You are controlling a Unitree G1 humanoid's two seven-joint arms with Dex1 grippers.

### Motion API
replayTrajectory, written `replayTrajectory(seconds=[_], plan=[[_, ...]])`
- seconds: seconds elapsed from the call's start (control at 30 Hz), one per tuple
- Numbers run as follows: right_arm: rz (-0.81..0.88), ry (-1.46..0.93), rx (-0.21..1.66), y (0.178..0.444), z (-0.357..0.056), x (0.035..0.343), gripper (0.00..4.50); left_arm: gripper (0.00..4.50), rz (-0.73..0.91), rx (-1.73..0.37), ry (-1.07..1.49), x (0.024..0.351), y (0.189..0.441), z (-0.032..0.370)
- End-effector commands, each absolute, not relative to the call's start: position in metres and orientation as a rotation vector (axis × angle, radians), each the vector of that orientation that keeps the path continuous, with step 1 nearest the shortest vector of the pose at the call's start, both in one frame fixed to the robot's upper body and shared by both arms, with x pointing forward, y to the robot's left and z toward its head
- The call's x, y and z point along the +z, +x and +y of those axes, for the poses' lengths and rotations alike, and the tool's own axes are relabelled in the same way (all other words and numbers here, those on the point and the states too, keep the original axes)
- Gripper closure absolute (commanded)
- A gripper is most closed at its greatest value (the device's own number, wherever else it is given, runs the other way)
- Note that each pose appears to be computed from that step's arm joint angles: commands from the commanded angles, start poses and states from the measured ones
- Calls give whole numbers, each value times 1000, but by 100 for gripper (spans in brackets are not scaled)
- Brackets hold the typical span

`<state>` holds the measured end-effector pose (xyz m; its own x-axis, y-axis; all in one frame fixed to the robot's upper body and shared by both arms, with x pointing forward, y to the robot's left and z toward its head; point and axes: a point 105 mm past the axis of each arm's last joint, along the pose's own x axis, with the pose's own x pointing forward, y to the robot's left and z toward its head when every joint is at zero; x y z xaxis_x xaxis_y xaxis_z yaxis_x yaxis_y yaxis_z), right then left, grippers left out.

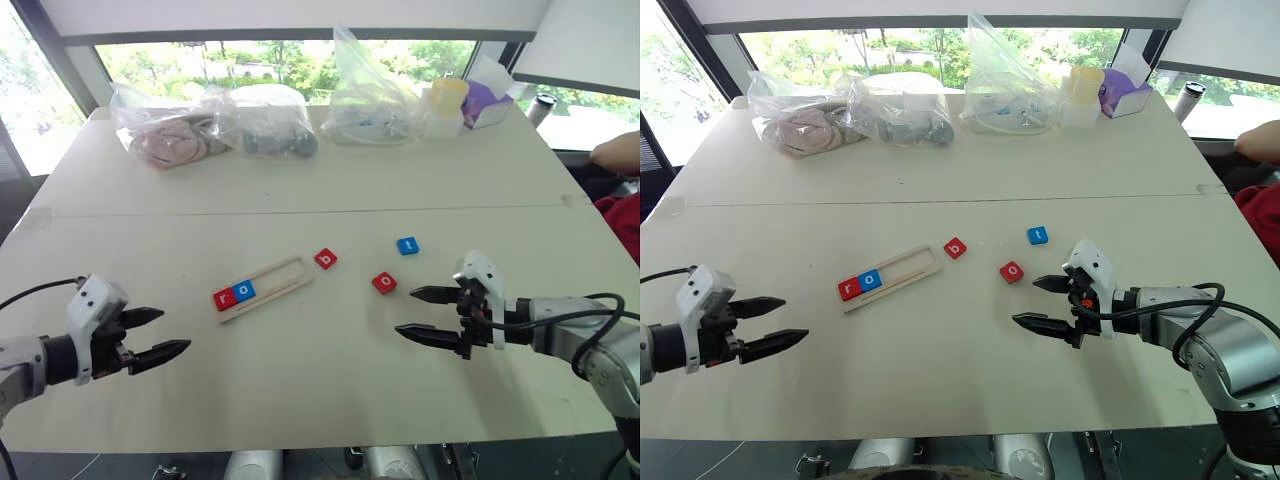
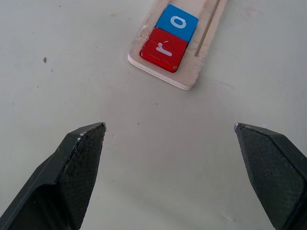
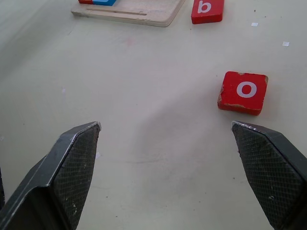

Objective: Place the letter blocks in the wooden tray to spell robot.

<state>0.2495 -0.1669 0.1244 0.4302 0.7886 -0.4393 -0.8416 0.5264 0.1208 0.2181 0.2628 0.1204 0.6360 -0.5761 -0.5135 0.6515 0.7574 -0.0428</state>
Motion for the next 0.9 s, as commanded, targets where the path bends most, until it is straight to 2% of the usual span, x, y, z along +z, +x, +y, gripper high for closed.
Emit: replayTrajectory(seconds=[0.03,0.5,0.63,0.77,0.9], plan=[[442,-130,1021,251,-164,131,2,0,488,-697,176,129,223,262],[437,-99,1049,252,-153,131,2,0,524,-702,239,134,227,264],[394,-115,1147,249,-132,151,2,0,528,-769,321,144,235,257],[338,-129,1194,247,-112,162,2,0,541,-864,356,129,243,236],[342,-130,1187,248,-107,158,2,0,543,-891,393,114,257,229]])
